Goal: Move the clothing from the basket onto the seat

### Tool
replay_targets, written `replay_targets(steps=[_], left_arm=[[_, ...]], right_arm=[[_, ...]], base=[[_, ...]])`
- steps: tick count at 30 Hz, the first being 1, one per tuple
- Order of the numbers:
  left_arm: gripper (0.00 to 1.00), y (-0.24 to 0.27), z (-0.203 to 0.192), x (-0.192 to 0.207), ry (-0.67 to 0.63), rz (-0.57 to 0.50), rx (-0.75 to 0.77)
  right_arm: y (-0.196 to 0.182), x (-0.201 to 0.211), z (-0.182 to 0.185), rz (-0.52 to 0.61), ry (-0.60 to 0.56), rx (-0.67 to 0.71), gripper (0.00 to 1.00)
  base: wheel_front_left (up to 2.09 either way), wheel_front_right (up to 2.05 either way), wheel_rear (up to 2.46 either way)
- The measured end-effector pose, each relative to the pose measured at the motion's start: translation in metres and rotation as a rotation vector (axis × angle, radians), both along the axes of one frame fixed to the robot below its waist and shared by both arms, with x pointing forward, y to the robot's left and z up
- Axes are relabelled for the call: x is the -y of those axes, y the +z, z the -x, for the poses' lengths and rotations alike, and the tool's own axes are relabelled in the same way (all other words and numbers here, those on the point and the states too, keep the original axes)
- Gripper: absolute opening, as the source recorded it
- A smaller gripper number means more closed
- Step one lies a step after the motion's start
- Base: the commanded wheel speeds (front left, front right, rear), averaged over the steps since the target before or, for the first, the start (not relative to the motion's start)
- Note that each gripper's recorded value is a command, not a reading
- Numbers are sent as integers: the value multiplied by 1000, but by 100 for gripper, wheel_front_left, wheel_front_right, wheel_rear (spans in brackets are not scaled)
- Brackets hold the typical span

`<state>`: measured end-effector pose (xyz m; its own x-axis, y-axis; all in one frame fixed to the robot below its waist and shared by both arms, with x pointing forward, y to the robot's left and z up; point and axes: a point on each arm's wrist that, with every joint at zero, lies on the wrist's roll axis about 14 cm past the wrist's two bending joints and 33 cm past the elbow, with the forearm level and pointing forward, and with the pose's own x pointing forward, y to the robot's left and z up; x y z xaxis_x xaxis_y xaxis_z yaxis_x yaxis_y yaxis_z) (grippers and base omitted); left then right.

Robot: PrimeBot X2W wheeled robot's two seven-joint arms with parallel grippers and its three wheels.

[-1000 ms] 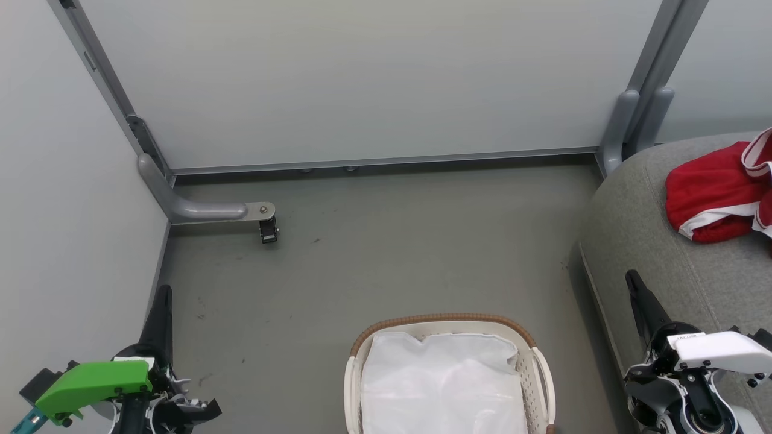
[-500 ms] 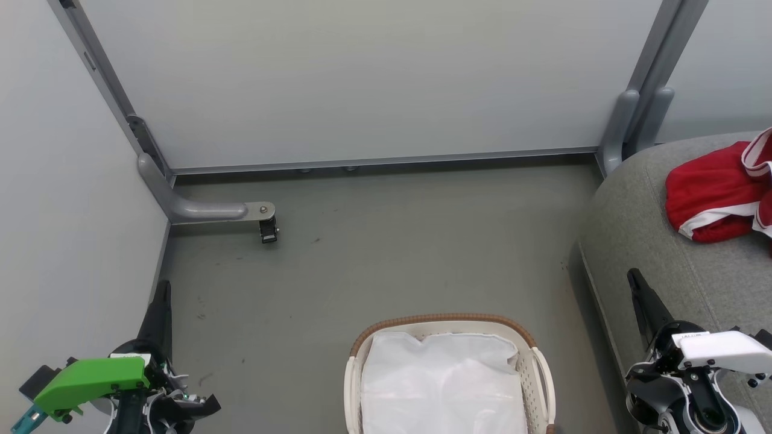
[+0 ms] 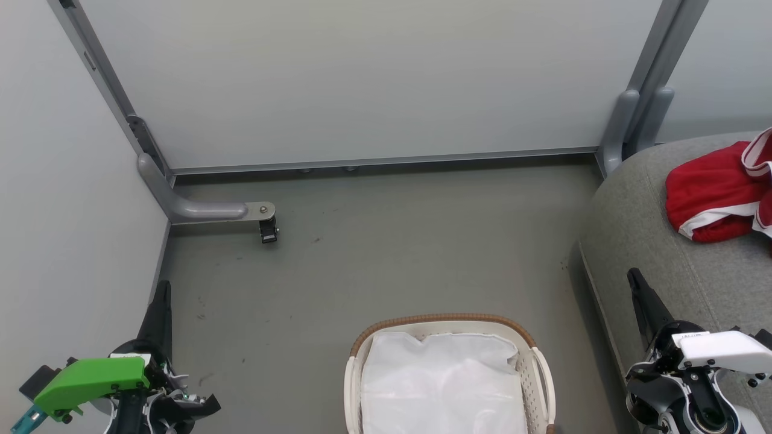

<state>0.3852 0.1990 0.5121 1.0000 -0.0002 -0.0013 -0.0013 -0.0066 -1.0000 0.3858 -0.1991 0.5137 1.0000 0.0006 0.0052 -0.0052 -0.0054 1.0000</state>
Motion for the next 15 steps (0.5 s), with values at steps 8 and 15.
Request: replay_targets(steps=[8, 15], left_arm=[[0, 0, 0, 0, 0, 0, 0], [0, 0, 0, 0, 0, 0, 0]], right_arm=[[0, 0, 0, 0, 0, 0, 0], [0, 0, 0, 0, 0, 0, 0]], base=[[0, 0, 0], [0, 0, 0]])
